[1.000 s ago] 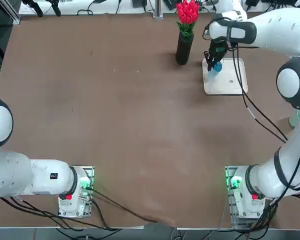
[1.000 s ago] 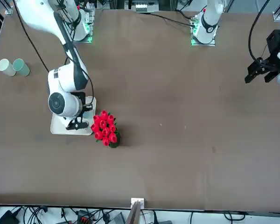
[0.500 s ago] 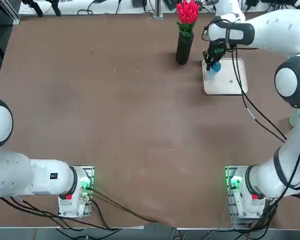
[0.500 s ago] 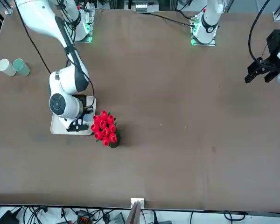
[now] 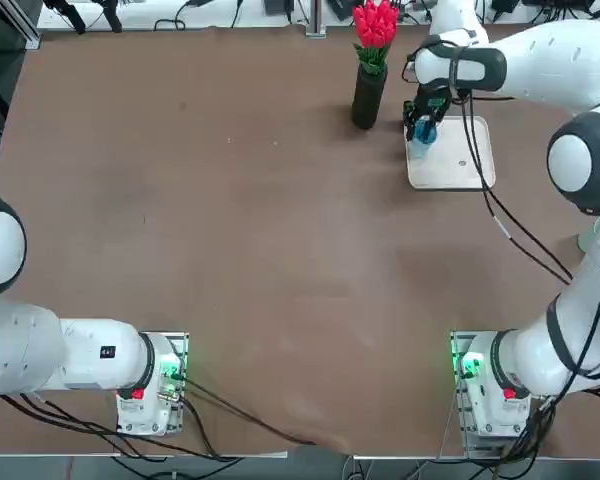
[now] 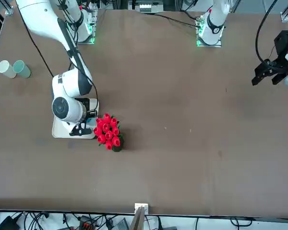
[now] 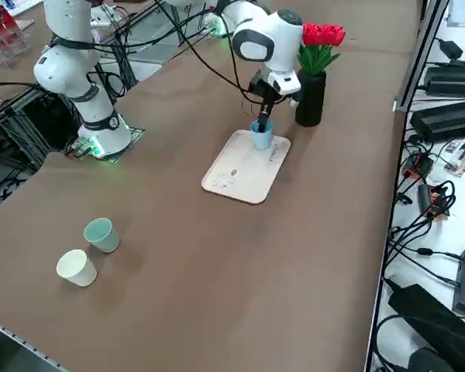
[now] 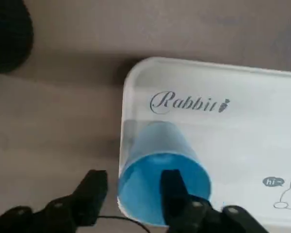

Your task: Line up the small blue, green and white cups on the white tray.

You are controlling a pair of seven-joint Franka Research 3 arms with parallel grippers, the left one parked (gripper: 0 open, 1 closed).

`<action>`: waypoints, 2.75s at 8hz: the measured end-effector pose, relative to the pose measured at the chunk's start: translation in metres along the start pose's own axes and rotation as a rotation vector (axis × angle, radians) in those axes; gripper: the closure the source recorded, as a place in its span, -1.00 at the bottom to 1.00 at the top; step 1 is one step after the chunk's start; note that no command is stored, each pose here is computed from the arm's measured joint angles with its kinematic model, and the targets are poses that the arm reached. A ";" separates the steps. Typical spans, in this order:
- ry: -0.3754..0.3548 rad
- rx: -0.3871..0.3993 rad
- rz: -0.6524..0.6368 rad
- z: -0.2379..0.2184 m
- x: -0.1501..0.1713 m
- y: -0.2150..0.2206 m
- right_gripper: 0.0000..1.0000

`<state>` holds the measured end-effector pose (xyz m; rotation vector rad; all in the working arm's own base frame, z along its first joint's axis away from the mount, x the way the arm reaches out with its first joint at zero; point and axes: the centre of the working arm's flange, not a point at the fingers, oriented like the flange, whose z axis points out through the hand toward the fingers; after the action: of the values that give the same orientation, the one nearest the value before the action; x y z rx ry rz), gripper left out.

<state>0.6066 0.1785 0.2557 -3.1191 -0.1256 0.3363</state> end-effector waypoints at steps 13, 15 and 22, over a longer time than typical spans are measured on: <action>-0.114 0.072 0.506 -0.176 -0.140 0.367 -1.00; -0.127 0.105 0.708 -0.141 -0.164 0.447 -1.00; -0.216 0.202 1.391 -0.007 -0.262 0.587 -1.00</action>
<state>0.3998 -0.4277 0.3125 -2.3808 1.9037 0.5698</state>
